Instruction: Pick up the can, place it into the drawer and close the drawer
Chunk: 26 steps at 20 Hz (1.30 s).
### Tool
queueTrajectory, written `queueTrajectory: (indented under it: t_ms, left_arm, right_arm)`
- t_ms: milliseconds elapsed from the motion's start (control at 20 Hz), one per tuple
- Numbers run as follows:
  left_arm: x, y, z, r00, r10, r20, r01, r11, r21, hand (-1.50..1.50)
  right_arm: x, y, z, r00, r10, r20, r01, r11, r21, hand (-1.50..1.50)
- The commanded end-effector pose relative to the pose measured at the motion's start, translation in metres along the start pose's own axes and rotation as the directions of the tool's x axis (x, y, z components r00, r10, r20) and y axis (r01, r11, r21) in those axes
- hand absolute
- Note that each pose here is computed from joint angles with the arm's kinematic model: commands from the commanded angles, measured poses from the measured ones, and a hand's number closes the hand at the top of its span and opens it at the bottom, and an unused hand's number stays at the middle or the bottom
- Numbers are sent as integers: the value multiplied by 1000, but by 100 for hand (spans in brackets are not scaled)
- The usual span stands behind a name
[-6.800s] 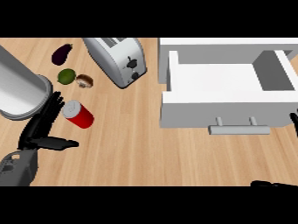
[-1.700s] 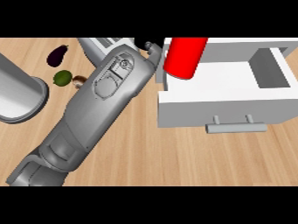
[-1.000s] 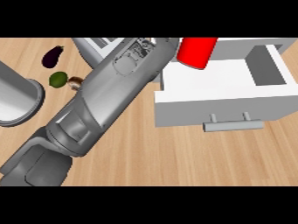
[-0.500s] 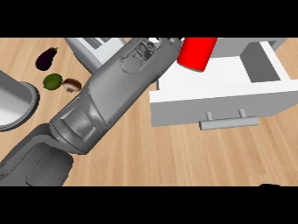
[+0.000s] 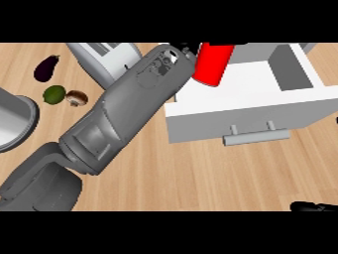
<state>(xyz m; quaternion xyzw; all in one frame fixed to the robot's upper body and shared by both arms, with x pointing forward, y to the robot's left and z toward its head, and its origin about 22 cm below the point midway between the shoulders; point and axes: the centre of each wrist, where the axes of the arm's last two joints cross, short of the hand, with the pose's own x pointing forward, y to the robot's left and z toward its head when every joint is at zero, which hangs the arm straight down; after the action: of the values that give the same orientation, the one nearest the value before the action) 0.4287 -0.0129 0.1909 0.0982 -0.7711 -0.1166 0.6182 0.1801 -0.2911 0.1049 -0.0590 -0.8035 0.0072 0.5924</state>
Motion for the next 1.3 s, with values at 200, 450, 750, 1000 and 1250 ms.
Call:
queueTrajectory:
  t_ms: [200,450,750,1000,1250]
  left_arm:
    - [-22,1,2,998,-57,20,57,998,12,150]
    - [-30,3,2,998,-68,-3,68,995,77,-150]
    - [-12,-2,1,997,-70,-17,71,990,120,-150]
    - [-24,-2,5,999,-38,-24,41,990,135,-150]
    - [-27,-2,7,999,23,-31,-18,990,141,-150]
  right_arm:
    - [5,11,-3,1000,-16,20,16,1000,9,-150]
    - [5,-5,0,1000,6,15,-7,1000,27,-150]
    - [16,-1,-9,999,18,28,-18,1000,13,-150]
    - [14,3,-8,996,55,69,-57,998,34,-150]
    - [30,-5,-6,962,230,145,-238,970,41,-150]
